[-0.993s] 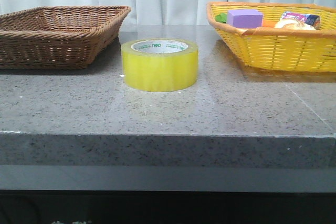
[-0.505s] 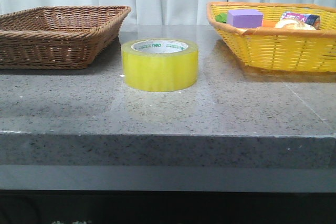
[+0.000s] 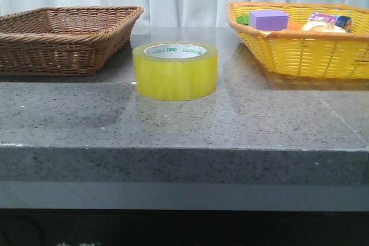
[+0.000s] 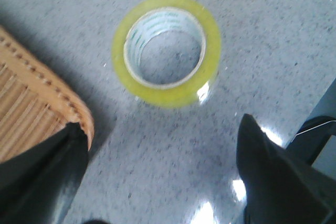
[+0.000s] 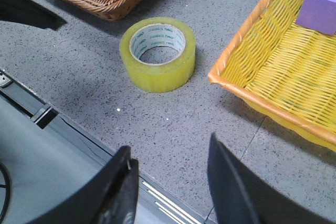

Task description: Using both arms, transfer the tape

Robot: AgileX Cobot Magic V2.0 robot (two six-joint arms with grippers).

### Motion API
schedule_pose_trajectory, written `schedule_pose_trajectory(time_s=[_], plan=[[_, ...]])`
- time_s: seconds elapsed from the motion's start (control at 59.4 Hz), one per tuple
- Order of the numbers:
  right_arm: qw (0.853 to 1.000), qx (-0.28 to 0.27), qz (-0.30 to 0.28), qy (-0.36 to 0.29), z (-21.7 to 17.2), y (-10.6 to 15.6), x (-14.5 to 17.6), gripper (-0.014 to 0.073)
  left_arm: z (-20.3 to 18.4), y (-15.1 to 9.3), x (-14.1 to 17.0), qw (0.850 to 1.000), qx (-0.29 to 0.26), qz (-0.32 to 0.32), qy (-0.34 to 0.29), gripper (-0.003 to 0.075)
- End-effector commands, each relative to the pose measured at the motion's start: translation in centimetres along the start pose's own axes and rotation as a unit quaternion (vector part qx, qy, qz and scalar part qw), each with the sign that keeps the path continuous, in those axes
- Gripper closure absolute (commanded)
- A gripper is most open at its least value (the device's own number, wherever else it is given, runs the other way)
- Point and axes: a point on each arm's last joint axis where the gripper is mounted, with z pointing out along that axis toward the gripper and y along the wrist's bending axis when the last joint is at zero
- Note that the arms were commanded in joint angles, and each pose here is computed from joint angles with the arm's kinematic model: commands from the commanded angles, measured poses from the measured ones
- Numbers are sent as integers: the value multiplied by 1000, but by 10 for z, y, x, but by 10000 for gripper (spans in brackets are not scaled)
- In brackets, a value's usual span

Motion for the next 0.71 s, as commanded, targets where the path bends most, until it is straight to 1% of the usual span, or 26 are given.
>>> schedule_pose_trajectory(time_s=[0.0,0.236,0.303,0.404,0.69], plan=[[999,2,2,-52,-8,0,-13,245,-13,0,-20,999,7,12,-48,153],[999,2,2,-52,-8,0,-13,245,13,0,-36,999,38,32,-9,153],[999,2,2,-52,-8,0,-13,245,21,-2,-41,998,52,38,-8,153],[999,2,2,-52,-8,0,-13,245,35,-3,-48,997,59,42,-1,153],[999,2,2,-52,-8,0,-13,245,70,-3,-58,996,81,35,13,153]])
